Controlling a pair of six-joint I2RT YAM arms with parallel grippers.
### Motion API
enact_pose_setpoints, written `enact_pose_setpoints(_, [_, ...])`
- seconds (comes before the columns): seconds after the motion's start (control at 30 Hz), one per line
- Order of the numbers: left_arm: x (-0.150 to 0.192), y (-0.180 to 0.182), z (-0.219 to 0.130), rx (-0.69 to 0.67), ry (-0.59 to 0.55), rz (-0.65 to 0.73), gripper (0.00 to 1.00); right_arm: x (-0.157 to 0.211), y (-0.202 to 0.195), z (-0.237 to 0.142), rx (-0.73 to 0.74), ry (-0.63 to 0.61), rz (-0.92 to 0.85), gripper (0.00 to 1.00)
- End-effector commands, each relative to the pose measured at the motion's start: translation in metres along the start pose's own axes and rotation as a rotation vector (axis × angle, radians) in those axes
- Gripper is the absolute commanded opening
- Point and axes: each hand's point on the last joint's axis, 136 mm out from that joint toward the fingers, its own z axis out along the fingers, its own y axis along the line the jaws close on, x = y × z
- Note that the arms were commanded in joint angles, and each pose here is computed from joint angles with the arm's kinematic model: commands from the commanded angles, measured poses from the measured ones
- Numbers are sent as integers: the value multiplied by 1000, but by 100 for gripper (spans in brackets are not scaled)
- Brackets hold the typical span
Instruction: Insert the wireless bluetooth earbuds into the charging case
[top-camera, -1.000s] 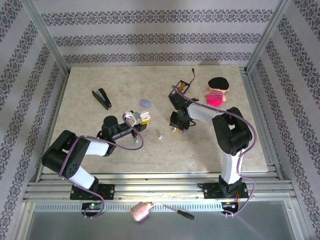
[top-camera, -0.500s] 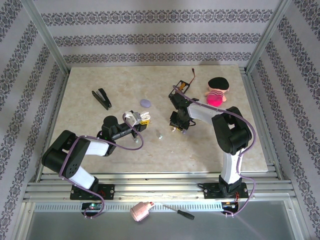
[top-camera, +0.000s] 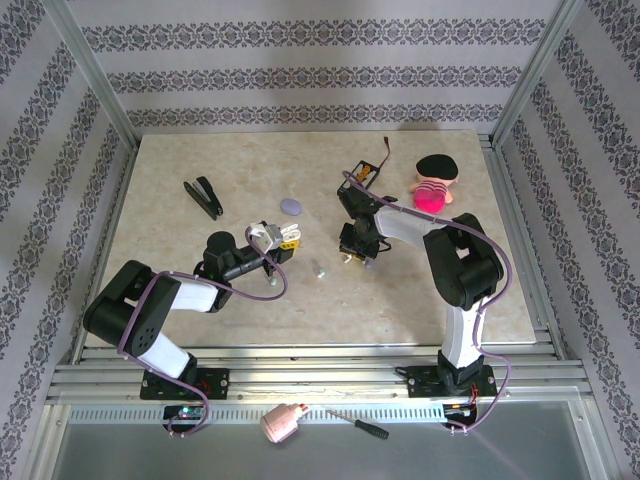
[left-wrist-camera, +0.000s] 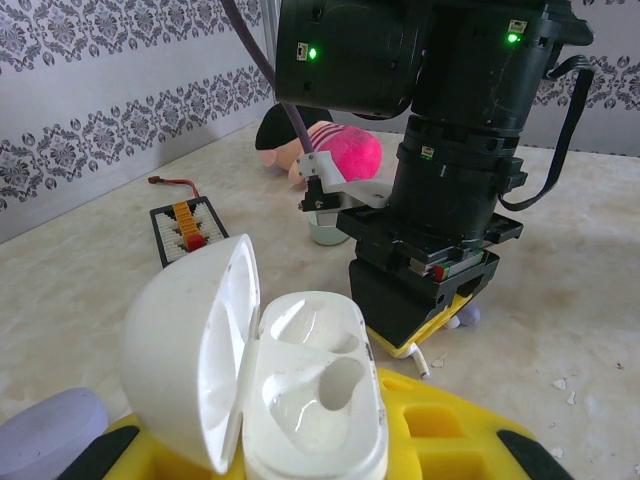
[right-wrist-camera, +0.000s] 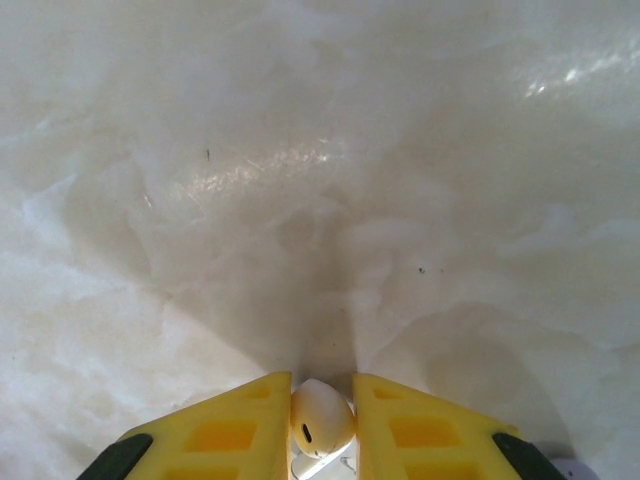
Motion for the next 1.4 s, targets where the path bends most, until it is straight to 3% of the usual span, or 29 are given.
enact_pose_setpoints(0.0, [-3,2,0,13,-13,11,0,-4,3,-15,6,-57,-66,20])
enact_pose_setpoints(0.27, [-1,0,4,35,-4,-16,0,-10,17,-38,-41,-154,-203,21])
enact_pose_setpoints(0.5, [1,0,6,44,2,-33,0,-21,37,-79,-27,-368,-372,20])
enact_pose_setpoints(0.77, [0,1,9,50,-2,-54,0,-16,77,-128,-152,-566,-532,20])
enact_pose_setpoints(1.03, [5,6,14,37,37,-102,0,-2,102,-158,-253,-638,-615,20])
enact_pose_setpoints(1.37, [3,5,19,71,44,-163,0,22,142,-175,-376,-642,-735,20])
